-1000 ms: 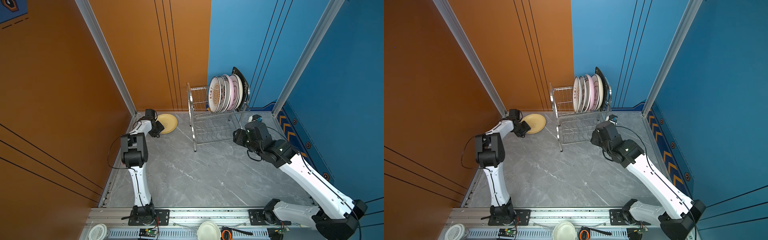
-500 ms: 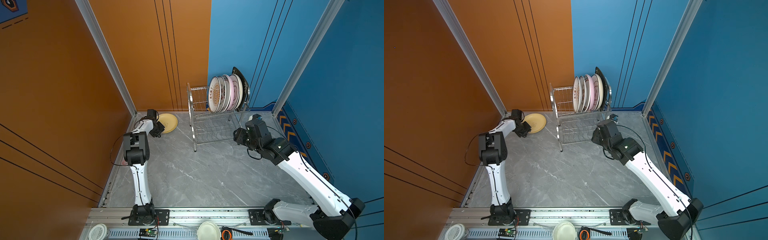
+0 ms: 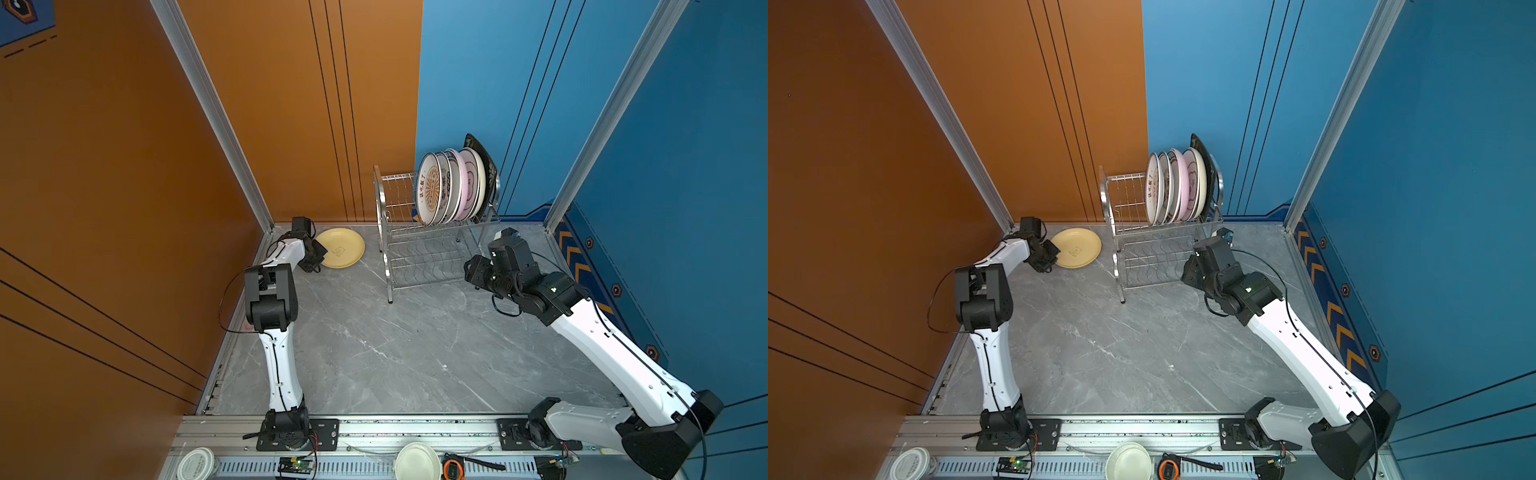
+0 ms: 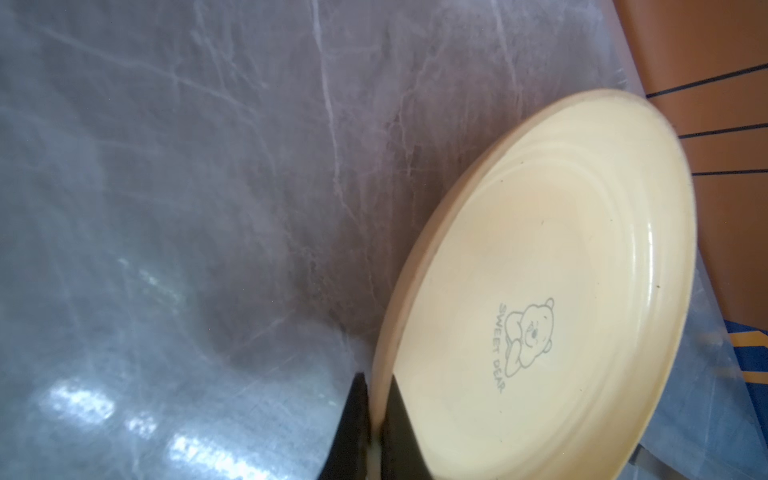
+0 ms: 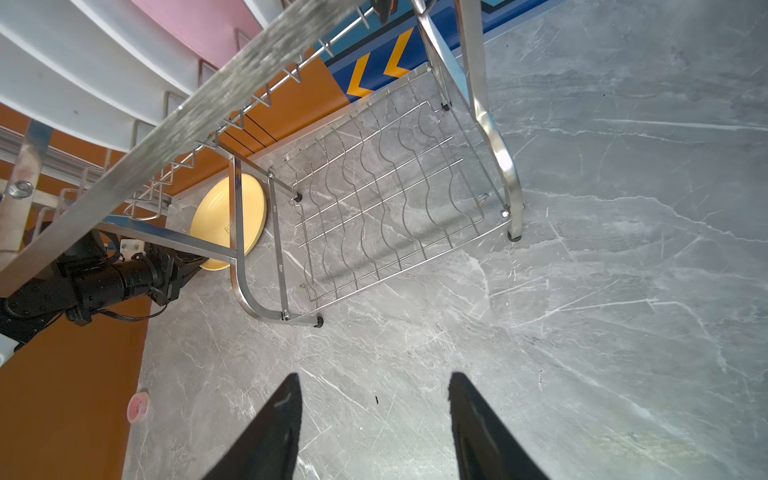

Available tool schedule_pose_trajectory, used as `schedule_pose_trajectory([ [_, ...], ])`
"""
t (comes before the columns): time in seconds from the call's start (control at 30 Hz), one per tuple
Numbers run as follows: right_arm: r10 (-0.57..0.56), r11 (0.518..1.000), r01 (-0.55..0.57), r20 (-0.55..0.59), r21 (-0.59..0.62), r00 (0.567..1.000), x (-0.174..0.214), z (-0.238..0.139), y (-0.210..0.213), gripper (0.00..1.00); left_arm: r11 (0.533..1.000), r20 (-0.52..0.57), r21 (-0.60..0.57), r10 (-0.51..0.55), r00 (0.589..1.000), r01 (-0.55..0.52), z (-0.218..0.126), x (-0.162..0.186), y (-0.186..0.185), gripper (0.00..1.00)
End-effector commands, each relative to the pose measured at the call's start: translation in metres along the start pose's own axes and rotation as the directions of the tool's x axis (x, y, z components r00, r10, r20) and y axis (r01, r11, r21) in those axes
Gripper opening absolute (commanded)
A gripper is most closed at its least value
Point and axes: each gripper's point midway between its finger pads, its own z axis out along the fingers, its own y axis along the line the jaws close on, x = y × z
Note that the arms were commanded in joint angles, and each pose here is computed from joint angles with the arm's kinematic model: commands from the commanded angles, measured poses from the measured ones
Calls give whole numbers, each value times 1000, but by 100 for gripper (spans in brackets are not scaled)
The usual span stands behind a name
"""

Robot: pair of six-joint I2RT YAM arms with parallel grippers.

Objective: Load the plates into the dish rack
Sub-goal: 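Pinch the yellow bear plate's rim with the left gripper and drag it toward table centre, then tilt the yellow bear plate upright with the left gripper while the right gripper grasps it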

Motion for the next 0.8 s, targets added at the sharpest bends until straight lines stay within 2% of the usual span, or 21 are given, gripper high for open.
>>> schedule_pose_trajectory([
  [0.0,2,998,-3,-27,-55,1000,2,8,10,58,997,-17,-63,40,999,-41,-28,9,19,0],
  [0.2,-25,993,11,-117,-119,993,18,24,22,59,995,-18,-26,100,995,-100,-74,23,31,0],
  [0.57,-93,961,13,-280,-276,956,48,45,52,79,983,-24,120,143,989,-139,-162,79,64,0],
  [0.77,-163,929,21,-360,-368,919,66,52,75,86,951,-2,257,180,984,-173,-203,108,59,0],
])
